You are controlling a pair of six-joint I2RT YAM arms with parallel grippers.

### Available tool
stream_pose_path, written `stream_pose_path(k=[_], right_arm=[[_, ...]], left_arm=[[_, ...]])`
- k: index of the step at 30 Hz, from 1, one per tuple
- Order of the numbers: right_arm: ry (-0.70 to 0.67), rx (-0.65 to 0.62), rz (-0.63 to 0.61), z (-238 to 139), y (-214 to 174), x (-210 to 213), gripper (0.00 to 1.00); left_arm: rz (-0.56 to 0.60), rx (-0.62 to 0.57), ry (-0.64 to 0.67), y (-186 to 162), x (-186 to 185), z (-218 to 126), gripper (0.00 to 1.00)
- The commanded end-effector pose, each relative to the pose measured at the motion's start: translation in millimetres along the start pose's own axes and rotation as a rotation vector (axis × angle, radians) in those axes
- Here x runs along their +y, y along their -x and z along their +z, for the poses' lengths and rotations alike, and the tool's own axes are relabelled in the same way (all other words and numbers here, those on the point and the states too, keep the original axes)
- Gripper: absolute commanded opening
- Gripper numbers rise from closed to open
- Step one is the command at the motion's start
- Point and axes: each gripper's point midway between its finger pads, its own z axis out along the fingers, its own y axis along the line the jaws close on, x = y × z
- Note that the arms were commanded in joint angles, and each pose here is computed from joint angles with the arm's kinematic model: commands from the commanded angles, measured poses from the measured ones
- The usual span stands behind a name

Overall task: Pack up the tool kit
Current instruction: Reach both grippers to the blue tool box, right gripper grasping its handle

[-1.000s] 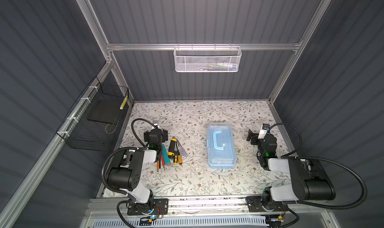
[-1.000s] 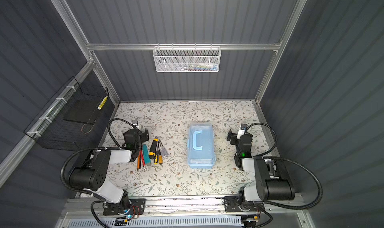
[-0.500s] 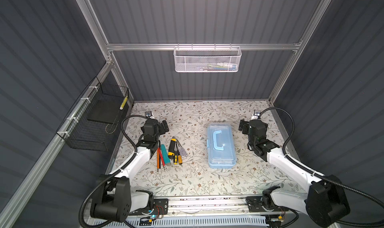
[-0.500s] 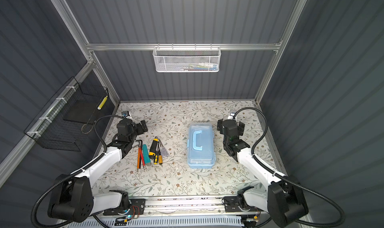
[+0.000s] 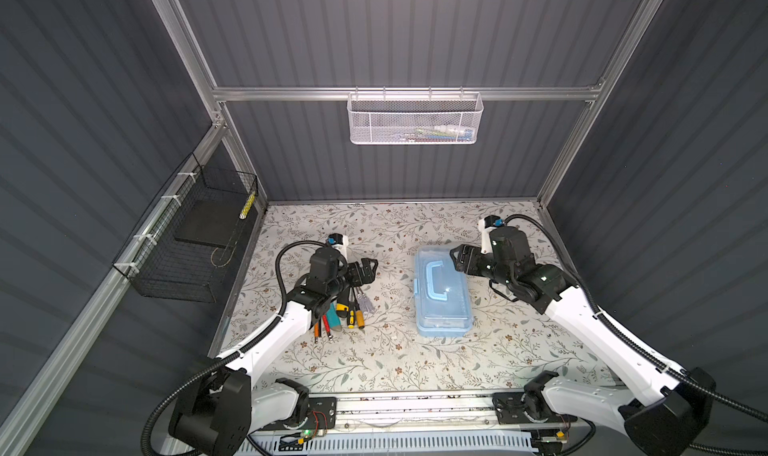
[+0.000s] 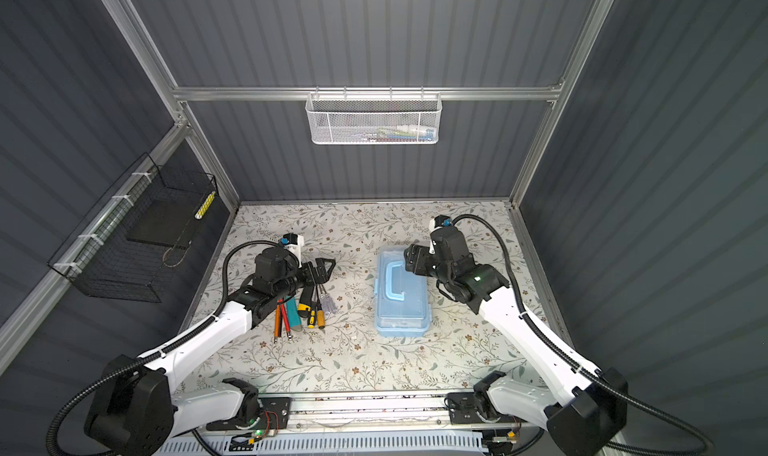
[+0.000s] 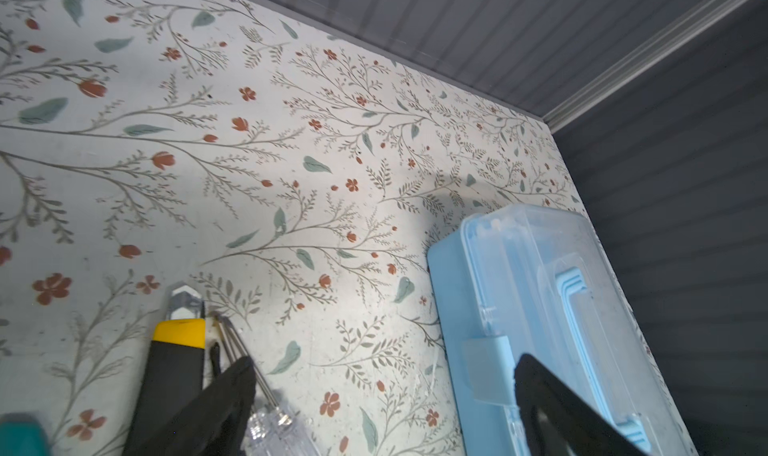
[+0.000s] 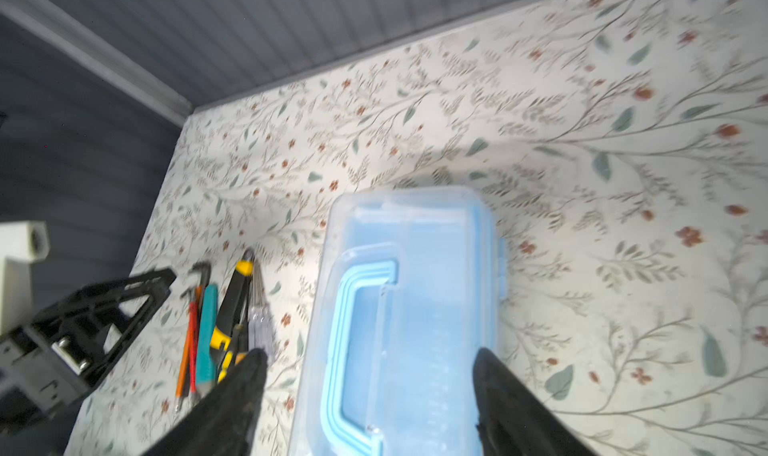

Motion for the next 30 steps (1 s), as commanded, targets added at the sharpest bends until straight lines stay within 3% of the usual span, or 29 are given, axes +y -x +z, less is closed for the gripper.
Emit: stream_pose_path(k=[1,8,27,30], right_arm=[[0.093,0.164,0.073,8.9,-31.5,21.7,0.71],[0.101,0.281,0.084,33.7,-57.4,30.8,0.58],[0.094,0.425,0.14,78.6,-90.0,25.1,0.59],[0.194,0.444,0.19,84.1,-92.2,30.6,0.59]], left_arm=[[-0.011,0.065,-0.044,-17.5,-16.7,12.5,0.97],[-0.013,0.128,-0.111,-45.2,-36.3,38.2,0.96],[0.037,0.223,-0.164,-78.4,-64.2,69.4,0.96],[0.041,0.229,-0.174,-81.1,-67.3,73.8,0.96]])
